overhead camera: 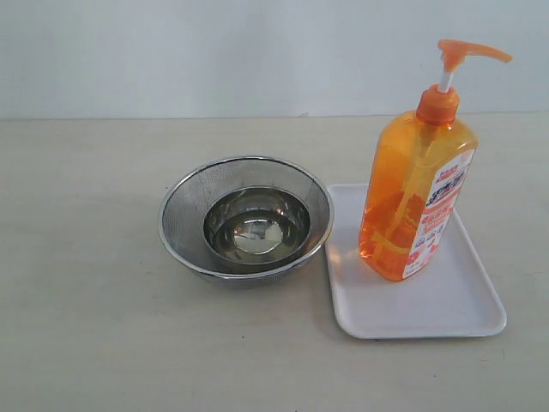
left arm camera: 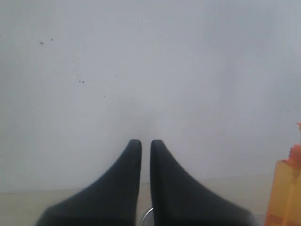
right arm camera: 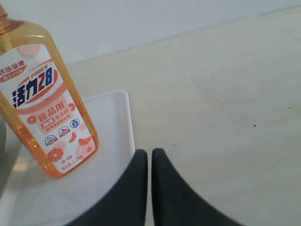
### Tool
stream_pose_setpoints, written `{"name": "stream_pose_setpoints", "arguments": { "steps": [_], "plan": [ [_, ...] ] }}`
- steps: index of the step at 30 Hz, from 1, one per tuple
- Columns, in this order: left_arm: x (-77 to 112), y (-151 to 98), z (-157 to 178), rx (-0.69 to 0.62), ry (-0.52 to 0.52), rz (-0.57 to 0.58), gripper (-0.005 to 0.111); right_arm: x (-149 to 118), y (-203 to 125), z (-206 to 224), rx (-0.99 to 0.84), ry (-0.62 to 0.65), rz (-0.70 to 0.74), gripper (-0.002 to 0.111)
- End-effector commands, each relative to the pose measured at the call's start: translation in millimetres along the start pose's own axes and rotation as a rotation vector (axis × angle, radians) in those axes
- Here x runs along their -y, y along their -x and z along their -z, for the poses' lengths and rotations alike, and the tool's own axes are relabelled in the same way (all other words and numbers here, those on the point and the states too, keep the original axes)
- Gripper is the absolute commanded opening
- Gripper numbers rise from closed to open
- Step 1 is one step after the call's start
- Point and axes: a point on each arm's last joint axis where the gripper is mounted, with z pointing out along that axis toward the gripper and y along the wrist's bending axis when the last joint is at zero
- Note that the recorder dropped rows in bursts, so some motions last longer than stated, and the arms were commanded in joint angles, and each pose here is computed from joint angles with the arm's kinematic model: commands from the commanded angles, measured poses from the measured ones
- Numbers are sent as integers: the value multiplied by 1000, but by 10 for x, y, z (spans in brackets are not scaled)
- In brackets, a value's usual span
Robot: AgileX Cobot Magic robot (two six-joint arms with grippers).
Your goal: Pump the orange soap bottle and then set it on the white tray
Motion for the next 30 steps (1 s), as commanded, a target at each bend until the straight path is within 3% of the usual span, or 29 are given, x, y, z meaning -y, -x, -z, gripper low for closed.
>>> {"name": "stream_pose_setpoints", "arguments": {
  "steps": [1,8,13,21,27,30],
  "plan": [
    [-37,-28,0,-20,41,69,7,-4,12,3,15,6,0,0],
    [-63,-92,1,-33,64,136,7,-4,12,3,15,6,0,0],
    [-110,-304,11,-80,92,87,7,-4,12,3,15,6,0,0],
    [-134,-379,21,-142,116,53,7,-4,12,3,15,6,0,0],
    [-122,-528,54,-317,90,-72,7,-4,12,3,15,6,0,0],
    [-127,-546,61,-340,88,-109,7,-4,12,3,15,6,0,0]
  ]
}}
